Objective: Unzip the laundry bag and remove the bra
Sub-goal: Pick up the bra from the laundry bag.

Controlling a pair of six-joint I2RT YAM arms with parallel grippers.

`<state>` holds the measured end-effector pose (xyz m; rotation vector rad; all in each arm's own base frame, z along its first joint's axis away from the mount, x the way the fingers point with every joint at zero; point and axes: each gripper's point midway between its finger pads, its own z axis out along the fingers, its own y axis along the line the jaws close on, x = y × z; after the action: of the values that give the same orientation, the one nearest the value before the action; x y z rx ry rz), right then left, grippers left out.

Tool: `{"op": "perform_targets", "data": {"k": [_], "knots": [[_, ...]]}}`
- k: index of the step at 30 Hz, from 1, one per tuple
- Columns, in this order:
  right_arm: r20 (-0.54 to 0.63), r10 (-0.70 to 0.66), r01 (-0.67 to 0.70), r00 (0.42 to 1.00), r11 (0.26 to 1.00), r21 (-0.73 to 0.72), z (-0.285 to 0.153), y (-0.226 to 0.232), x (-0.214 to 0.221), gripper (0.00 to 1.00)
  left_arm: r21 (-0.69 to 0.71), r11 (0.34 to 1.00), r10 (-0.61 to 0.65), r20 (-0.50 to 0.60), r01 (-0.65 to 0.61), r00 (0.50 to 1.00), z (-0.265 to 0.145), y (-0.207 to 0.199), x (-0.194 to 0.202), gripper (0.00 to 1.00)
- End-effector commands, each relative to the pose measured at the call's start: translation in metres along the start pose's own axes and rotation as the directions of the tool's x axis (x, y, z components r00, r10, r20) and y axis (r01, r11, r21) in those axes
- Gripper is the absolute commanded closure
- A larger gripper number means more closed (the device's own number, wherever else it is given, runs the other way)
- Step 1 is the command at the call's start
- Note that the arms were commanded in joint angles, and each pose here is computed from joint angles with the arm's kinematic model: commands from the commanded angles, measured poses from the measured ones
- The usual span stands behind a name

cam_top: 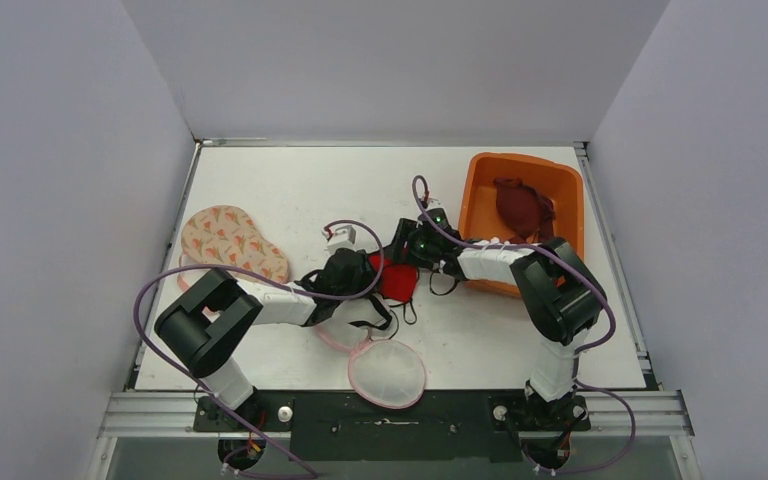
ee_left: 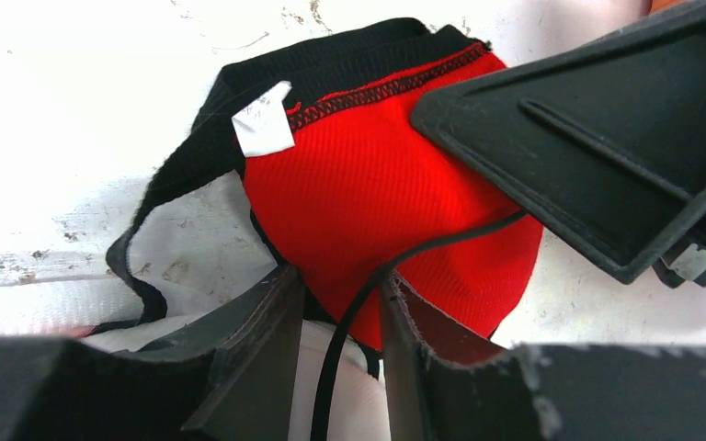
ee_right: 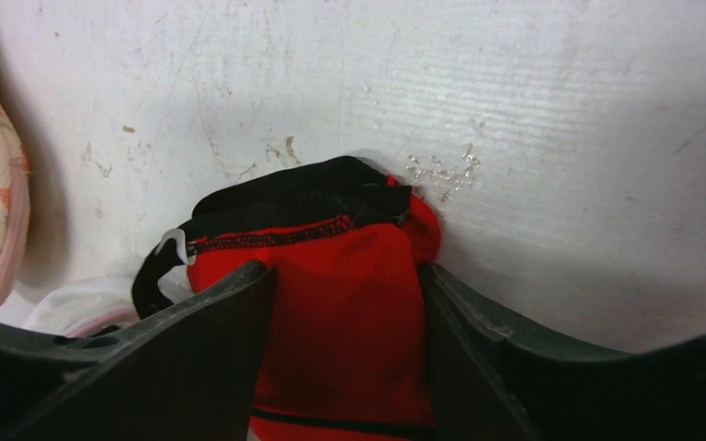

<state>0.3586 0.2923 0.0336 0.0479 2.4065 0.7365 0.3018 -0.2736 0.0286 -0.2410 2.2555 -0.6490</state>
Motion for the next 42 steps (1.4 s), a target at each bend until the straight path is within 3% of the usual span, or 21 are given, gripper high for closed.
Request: {"op": "perform_targets", "data": {"k": [1,12,21,28,32,42], "knots": [[-0.111,0.046,-0.057,0.993,0.994,-0.096,-0.007,0.015,0.029,0.5,0.0,1.0,-0.008,-0.028,0.008,1.0,0.003,0.007,0.011,0.67],[-0.022,-0.027,0.023,0.999,0.988,-0.153,-0.049,0.04,0.0,0.94,0.073,0.996,-0.049,-0.021,0.05,0.999,-0.017,-0.012,-0.003,0.67],[0.171,-0.249,0.27,0.953,0.956,-0.115,-0.107,0.059,-0.032,0.95,0.139,0.984,-0.109,0.008,0.107,0.994,-0.067,-0.038,-0.039,0.41],[0.351,-0.416,0.471,0.839,0.878,-0.085,-0.152,0.087,-0.037,0.95,0.11,0.972,-0.216,0.045,0.21,0.975,-0.112,-0.036,-0.066,0.24],[0.457,-0.437,0.538,0.775,0.835,-0.116,-0.181,0.104,-0.042,0.95,0.086,0.967,-0.247,0.067,0.241,0.967,-0.136,-0.032,-0.082,0.05],[0.615,-0.52,0.718,0.593,0.687,-0.111,-0.216,0.129,-0.023,0.95,0.335,0.889,-0.328,-0.012,0.313,0.945,-0.174,-0.069,-0.092,0.04]]}}
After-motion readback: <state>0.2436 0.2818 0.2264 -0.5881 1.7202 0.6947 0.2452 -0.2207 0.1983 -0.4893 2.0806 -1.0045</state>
